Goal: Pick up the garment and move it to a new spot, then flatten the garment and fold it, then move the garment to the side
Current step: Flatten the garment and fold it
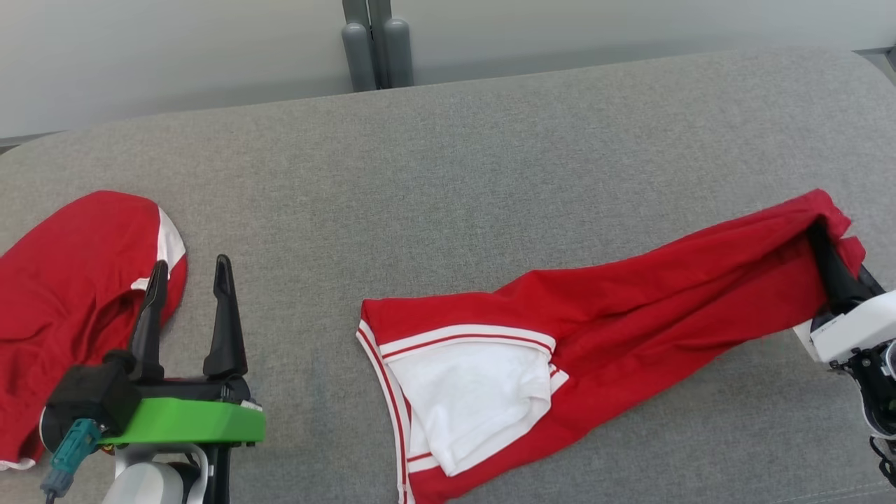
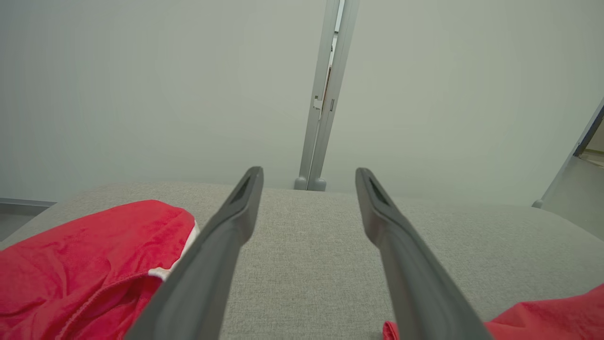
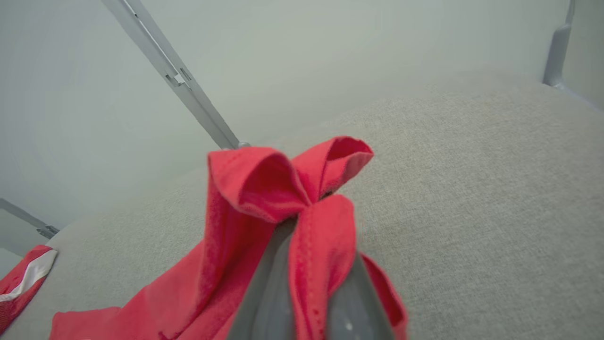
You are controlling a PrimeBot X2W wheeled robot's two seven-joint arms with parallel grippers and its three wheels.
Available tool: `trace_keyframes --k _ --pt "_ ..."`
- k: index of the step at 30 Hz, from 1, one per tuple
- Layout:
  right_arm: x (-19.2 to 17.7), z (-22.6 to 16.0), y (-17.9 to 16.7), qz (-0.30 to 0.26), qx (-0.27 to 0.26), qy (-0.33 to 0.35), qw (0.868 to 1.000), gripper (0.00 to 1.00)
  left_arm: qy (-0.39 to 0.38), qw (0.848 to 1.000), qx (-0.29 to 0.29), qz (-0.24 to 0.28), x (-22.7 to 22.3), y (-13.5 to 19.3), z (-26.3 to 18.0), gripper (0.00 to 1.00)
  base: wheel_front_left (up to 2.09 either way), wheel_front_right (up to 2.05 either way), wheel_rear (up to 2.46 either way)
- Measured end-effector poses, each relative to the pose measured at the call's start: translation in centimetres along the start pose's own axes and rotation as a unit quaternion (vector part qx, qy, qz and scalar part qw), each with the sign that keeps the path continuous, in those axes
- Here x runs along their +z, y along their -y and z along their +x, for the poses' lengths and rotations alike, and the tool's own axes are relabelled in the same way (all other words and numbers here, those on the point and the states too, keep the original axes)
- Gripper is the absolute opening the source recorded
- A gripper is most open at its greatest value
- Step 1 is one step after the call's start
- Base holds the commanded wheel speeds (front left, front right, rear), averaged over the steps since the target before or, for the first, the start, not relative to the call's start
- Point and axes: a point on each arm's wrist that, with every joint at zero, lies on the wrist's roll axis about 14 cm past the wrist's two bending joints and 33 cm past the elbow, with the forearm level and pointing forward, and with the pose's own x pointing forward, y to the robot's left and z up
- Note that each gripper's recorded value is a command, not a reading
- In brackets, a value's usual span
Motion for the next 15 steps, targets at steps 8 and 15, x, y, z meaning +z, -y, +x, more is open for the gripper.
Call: trace_keyframes --k 8,15 --pt "1.3 -0.1 -8.3 -0.052 0.116 0.010 0.992 0.00 0.008 1.000 0.007 0.000 0.8 -0.2 -1.0 1.00 0.00 0.00 0.00" --pt "-1.4 -0.6 -16.8 -0.037 0.214 -0.026 0.976 0.00 0.011 1.000 0.027 0.004 1.3 -1.4 -2.1 1.00 0.00 0.00 0.00"
